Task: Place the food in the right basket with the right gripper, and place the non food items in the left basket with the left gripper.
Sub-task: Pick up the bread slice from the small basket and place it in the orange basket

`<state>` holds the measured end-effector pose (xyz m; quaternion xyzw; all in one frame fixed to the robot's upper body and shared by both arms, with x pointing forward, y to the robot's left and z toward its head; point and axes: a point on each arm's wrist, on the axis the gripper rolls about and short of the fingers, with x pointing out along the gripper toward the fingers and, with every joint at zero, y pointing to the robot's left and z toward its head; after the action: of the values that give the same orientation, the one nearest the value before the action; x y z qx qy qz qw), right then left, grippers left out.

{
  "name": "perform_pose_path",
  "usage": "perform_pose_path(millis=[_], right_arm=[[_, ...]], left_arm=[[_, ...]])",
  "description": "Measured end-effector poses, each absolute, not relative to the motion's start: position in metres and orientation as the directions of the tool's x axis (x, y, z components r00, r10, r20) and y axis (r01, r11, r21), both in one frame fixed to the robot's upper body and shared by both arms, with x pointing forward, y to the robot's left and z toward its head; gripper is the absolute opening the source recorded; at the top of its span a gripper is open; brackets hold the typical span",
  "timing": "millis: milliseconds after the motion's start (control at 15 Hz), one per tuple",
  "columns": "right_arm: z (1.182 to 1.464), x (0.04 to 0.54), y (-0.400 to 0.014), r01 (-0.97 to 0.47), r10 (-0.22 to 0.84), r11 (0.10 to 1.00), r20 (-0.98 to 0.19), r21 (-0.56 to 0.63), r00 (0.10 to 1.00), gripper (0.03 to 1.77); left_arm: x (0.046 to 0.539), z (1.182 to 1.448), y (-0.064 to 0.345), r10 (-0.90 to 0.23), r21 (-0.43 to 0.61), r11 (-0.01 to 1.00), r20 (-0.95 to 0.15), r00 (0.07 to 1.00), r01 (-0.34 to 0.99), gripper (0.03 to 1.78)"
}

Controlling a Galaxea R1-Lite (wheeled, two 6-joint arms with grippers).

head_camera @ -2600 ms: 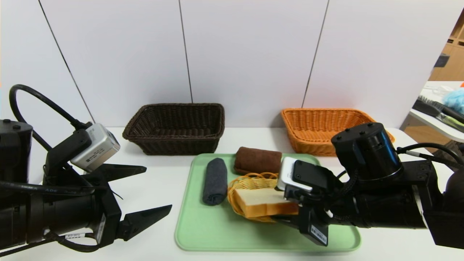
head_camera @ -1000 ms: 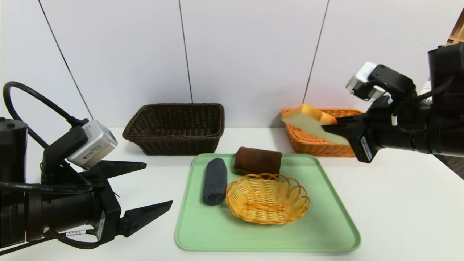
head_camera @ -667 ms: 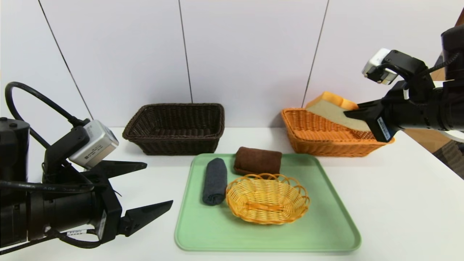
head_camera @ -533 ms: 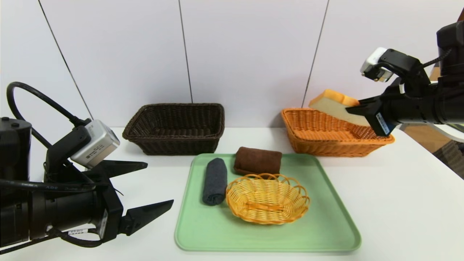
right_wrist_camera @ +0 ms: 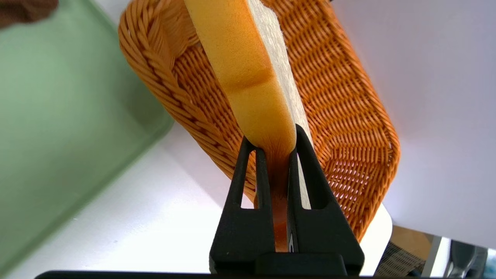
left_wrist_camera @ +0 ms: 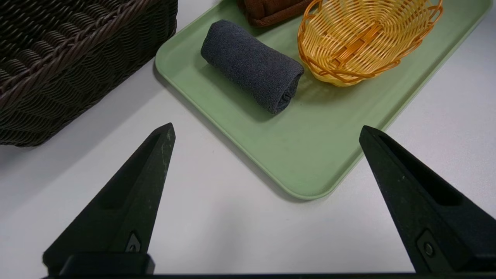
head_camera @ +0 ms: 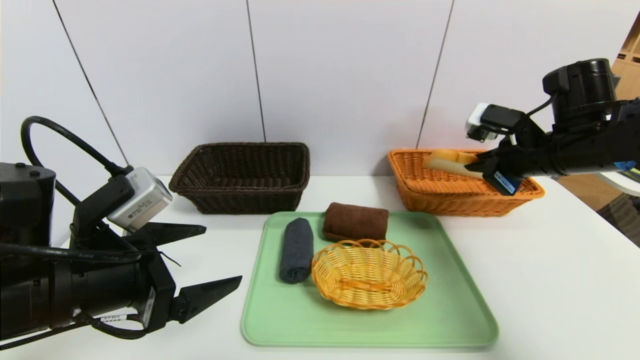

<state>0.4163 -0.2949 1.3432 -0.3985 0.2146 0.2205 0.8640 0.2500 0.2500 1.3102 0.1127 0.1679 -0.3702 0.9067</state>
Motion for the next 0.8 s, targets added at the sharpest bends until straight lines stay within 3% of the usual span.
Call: perform_pose_path(millis=[800], right_arm=[[1.32, 0.466, -0.306, -0.567, 0.193, 0.572, -0.574, -0.593, 0.796, 0.15]], left_arm=[[0.259, 1.294, 0.246, -0.63, 0.061, 0.705, -0.404, 0.663, 0.707, 1.69]])
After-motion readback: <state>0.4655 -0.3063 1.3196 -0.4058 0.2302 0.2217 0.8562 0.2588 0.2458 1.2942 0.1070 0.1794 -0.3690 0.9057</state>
